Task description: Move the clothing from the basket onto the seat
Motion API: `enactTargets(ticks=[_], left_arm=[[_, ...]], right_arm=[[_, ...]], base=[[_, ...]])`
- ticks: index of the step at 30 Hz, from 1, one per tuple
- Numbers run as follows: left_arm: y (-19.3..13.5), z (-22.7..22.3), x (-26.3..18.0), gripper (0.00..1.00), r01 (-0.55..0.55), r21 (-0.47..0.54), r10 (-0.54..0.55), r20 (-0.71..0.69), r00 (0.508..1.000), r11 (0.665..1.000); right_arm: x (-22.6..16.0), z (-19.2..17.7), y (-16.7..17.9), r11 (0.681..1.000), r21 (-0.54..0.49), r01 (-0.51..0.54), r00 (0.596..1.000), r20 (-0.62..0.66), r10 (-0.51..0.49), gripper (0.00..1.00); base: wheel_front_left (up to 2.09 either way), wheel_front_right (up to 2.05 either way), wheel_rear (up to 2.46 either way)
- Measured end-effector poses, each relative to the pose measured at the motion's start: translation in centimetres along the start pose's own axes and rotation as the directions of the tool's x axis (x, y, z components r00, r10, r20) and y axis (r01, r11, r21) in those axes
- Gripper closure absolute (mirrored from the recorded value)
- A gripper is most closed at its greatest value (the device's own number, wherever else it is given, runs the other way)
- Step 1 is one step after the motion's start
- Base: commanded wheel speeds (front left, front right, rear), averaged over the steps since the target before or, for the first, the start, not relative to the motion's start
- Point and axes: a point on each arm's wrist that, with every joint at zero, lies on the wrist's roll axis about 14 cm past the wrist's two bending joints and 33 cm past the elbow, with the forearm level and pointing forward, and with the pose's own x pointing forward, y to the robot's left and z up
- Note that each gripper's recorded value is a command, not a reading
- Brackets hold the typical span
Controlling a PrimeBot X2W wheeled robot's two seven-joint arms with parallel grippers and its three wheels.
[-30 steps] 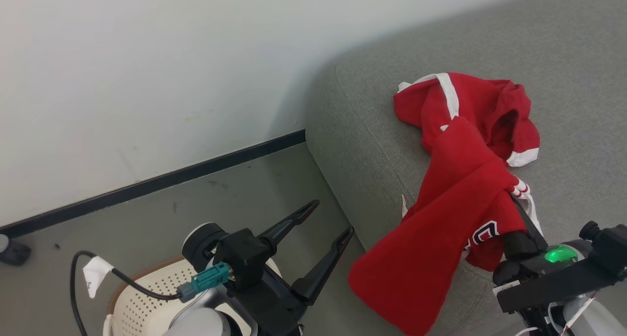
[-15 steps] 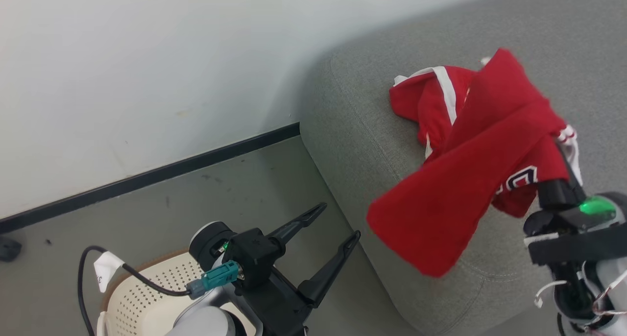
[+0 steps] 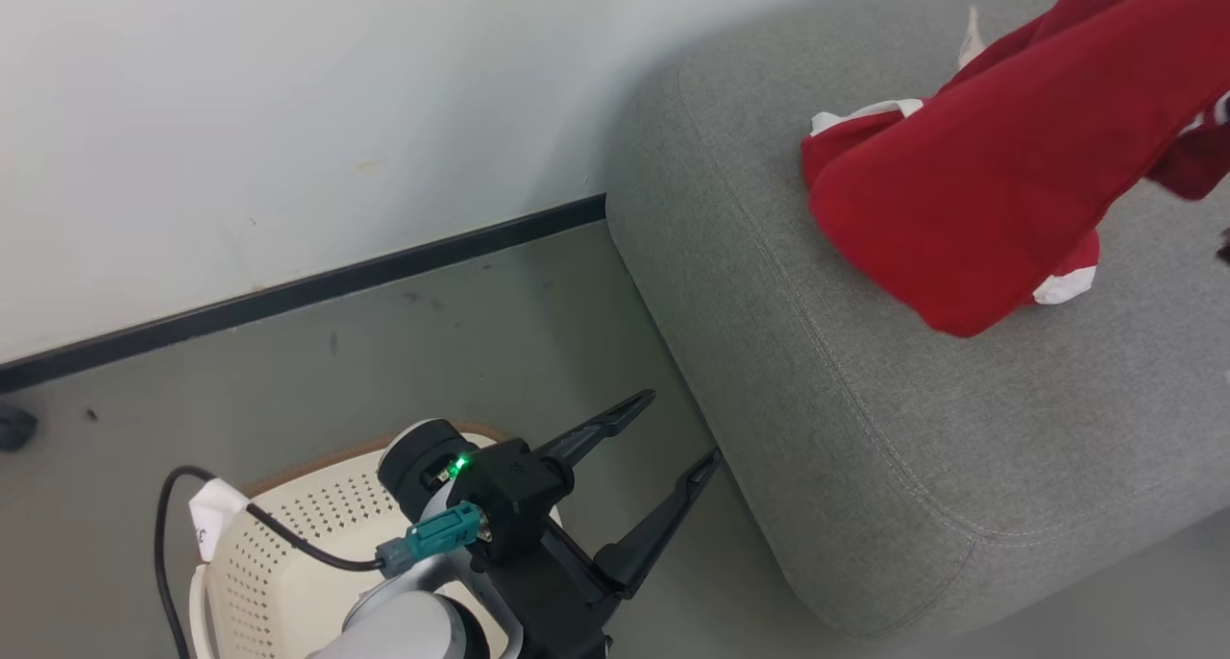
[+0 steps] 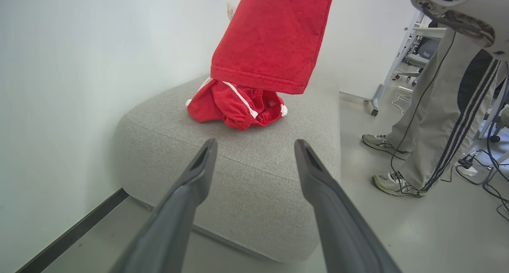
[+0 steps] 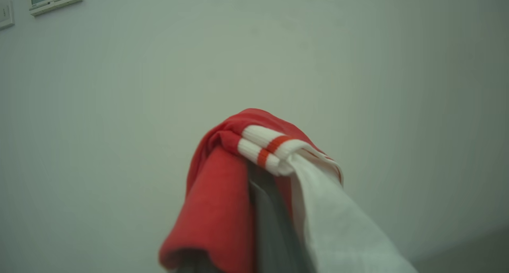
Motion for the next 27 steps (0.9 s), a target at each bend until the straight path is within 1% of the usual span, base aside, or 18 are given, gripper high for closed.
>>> enactTargets(ticks=[4, 8, 12, 15, 19, 20, 22, 25, 27], left_arm=[[0.3, -0.5, 0.0, 0.00, 0.005, -0.020, -0.005, -0.007, 1.000, 1.000], [1.1, -0.9, -0.1, 0.00, 0.007, -0.031, -0.008, -0.013, 1.000, 0.999], [2.1, -1.3, -0.2, 0.00, 0.000, -0.046, -0.001, -0.014, 1.000, 0.999], [2.9, -1.6, -0.3, 0.00, -0.007, -0.058, 0.006, -0.008, 1.000, 0.998], [4.2, -2.4, -0.7, 0.00, -0.023, -0.068, 0.022, -0.023, 1.000, 0.997], [4.7, -2.8, -0.9, 0.00, -0.031, -0.078, 0.028, -0.030, 0.999, 0.996], [5.3, -3.4, -1.2, 0.00, -0.037, -0.090, 0.034, -0.038, 0.999, 0.995], [6.3, -4.0, -1.4, 0.00, -0.050, -0.097, 0.045, -0.049, 0.998, 0.994], [6.9, -4.4, -1.6, 0.00, -0.058, -0.105, 0.053, -0.053, 0.997, 0.993]], right_arm=[[2.1, 1.7, -2.0, 0.998, -0.054, 0.024, 0.999, 0.030, -0.023, 1.00], [3.6, 2.1, -4.6, 0.992, -0.099, 0.080, 0.996, 0.042, -0.076, 1.00], [4.6, 2.3, -7.4, 0.978, -0.148, 0.147, 0.989, 0.047, -0.141, 1.00], [5.0, 1.7, -9.2, 0.957, -0.223, 0.186, 0.983, 0.028, -0.184, 1.00], [5.1, 1.2, -12.4, 0.902, -0.326, 0.283, 0.956, 0.027, -0.291, 1.00], [5.1, 1.2, -13.7, 0.866, -0.380, 0.325, 0.941, 0.036, -0.337, 1.00], [4.9, 0.5, -15.2, 0.829, -0.433, 0.353, 0.924, 0.025, -0.381, 1.00], [4.6, -0.9, -16.9, 0.770, -0.521, 0.368, 0.902, -0.001, -0.431, 1.00], [4.4, -2.2, -17.7, 0.747, -0.554, 0.369, 0.889, -0.024, -0.457, 1.00]], base=[[0.00, 0.00, 0.00], [0.00, 0.00, 0.00], [0.00, 0.00, 0.00], [0.00, 0.00, 0.00], [0.00, 0.00, 0.00], [0.00, 0.00, 0.00], [0.00, 0.00, 0.00], [0.00, 0.00, 0.00], [0.00, 0.00, 0.00]])
